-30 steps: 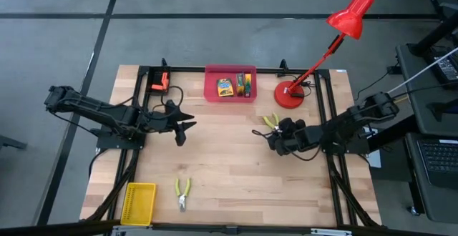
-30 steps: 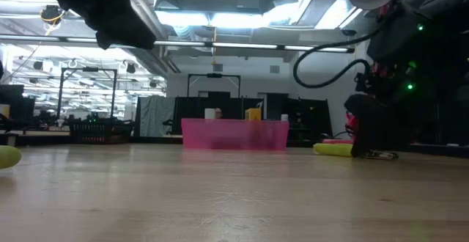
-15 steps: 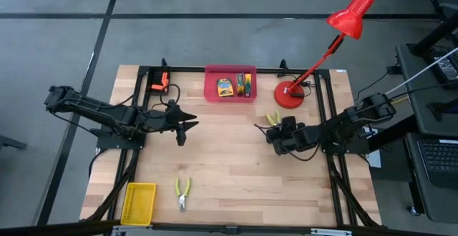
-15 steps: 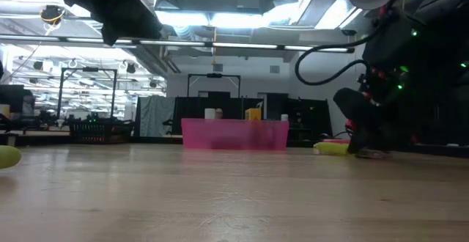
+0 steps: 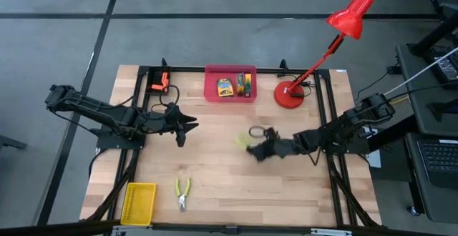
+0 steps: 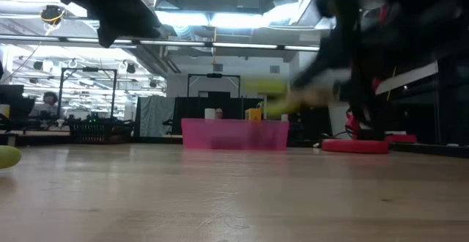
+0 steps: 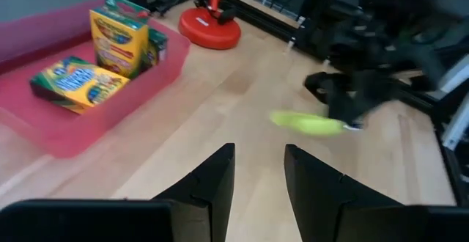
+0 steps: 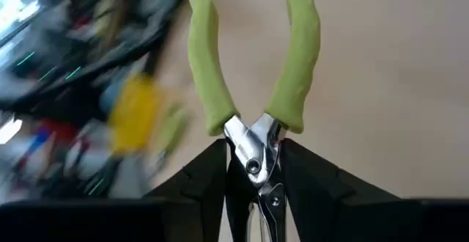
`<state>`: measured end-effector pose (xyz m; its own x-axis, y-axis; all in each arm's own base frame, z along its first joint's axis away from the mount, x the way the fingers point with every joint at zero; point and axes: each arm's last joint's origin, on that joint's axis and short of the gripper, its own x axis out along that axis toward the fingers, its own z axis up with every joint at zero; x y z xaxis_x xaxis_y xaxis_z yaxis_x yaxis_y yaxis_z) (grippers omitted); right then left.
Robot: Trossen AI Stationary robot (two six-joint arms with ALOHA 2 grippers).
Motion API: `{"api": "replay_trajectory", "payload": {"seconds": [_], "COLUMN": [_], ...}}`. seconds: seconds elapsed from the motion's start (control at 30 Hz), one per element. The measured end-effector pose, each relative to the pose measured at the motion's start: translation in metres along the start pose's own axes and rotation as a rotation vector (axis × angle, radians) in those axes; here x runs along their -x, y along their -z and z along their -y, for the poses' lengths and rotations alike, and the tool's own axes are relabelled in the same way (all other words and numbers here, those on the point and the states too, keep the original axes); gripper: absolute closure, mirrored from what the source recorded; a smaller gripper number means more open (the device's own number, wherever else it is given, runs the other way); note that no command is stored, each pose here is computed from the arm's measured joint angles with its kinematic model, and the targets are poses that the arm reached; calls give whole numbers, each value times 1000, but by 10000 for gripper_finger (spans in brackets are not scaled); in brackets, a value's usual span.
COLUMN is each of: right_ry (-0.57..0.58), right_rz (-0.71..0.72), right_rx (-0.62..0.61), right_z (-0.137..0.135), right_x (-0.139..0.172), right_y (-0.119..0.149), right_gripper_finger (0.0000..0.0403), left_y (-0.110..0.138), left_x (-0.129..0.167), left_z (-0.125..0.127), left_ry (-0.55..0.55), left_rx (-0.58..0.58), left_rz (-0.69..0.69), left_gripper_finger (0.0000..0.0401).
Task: Pick & Place School Supplies
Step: Put the green pliers into the yellow bin
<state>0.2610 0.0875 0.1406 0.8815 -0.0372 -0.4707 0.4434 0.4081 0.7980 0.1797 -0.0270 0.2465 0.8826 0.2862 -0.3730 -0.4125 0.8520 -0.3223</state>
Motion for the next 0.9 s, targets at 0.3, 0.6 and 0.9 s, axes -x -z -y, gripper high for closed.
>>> {"api": "replay_trajectory", "payload": {"seconds": [0.3,0.6,0.9], "right_ry": [-275,-208,-248], "right_rz": [-42,-65,-54], "right_rx": [187,344,375], "right_z": [-90,-118,-122], "right_x": [0,-2,-1], "right_y": [-2,-8,-7], "right_gripper_finger": [309,278,293], "left_y": [5,3,10], "left_x": [-7,-22,-32], "left_z": [27,68,81], "left_ry": [209,534,625], "left_rx": [184,225,284], "left_rz": [-16,136,165], "left_gripper_finger": [283,262,257]}}
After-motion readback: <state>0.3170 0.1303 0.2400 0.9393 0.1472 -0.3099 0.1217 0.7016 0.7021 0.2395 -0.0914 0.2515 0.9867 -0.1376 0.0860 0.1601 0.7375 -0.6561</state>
